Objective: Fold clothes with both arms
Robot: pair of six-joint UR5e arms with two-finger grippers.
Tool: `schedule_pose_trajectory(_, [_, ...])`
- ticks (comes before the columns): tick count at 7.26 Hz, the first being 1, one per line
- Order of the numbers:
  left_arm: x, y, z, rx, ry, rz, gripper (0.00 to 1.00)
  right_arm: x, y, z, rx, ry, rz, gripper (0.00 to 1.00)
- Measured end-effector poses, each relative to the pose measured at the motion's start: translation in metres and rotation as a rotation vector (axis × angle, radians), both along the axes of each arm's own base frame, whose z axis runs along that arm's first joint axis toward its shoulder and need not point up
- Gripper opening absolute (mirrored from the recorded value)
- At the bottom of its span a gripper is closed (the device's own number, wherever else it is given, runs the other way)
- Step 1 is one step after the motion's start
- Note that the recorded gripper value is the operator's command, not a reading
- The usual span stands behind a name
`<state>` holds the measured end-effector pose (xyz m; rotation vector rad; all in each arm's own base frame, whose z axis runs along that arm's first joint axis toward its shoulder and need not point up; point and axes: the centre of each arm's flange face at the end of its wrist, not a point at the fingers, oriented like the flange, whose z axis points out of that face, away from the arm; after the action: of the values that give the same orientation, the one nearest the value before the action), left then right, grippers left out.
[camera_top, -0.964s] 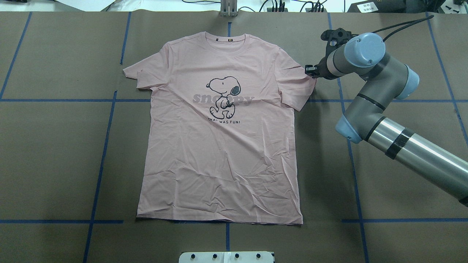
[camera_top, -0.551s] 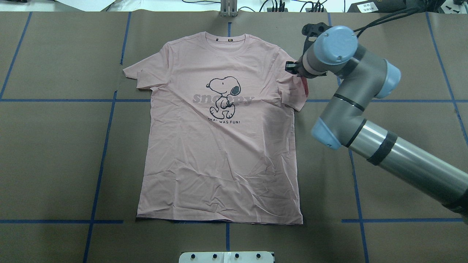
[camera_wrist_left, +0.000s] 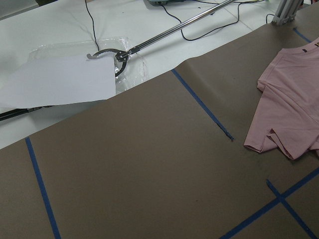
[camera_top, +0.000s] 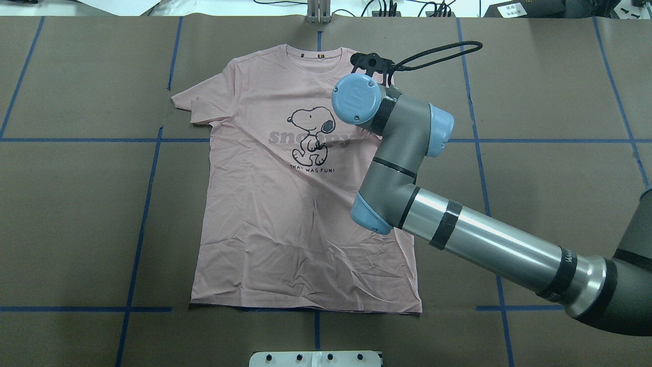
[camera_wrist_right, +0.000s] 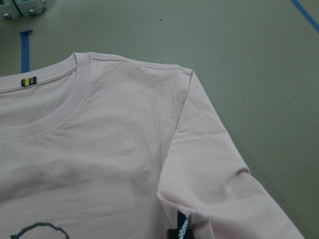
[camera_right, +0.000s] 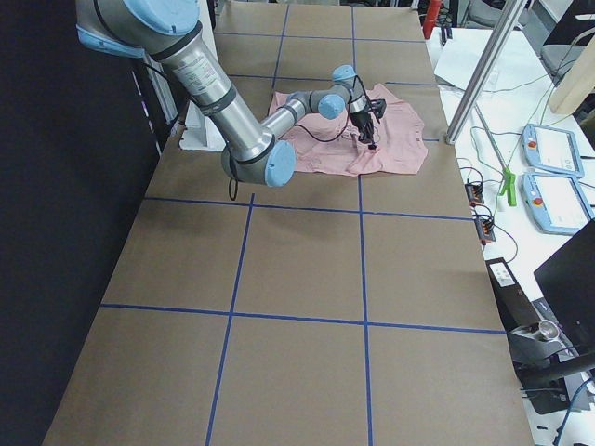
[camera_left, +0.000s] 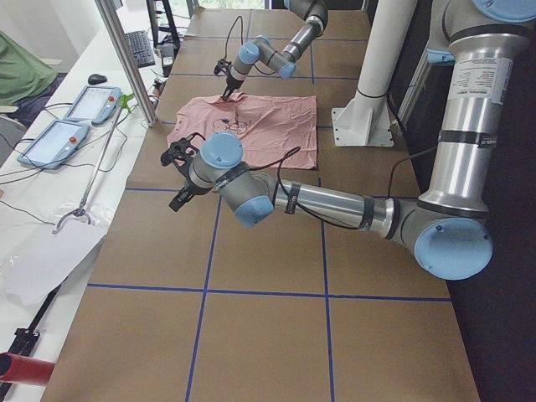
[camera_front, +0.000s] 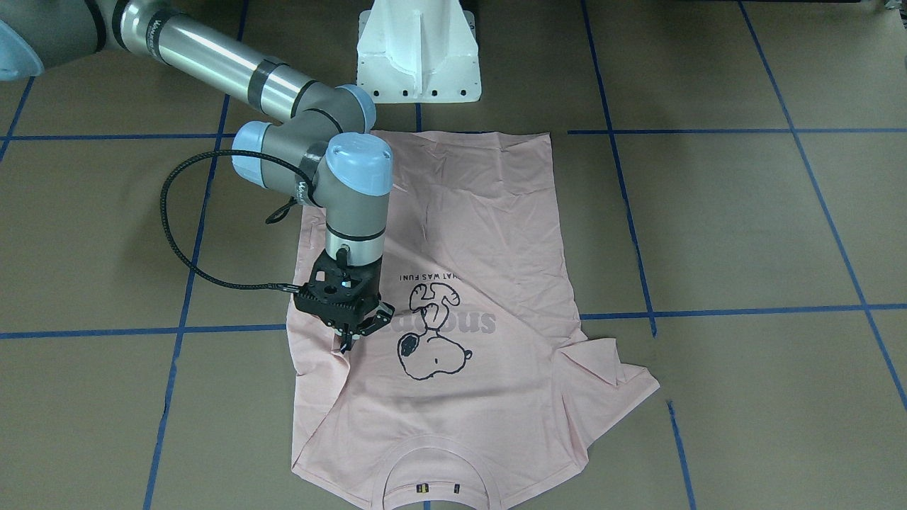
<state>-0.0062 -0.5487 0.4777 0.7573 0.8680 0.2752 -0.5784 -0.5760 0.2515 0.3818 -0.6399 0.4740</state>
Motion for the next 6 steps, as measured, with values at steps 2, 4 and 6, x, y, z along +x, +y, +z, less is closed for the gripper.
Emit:
schedule_pose_trajectory(2, [0.000,0.001,-0.002,0.003,0.002,0.001,1.00,-0.014,-0.003,0.002,0.016,-0.002,0.012,0.00])
schedule_pose_trajectory(4, [0.000,0.001,-0.003,0.004,0.003,0.001,1.00,-0.016,-0.008,-0.003,0.024,-0.006,0.029,0.79])
schedule_pose_trajectory(6, [-0.001,0.005,-0.003,0.003,0.004,-0.001,1.00,-0.016,-0.013,-0.017,0.032,-0.016,0.032,1.00])
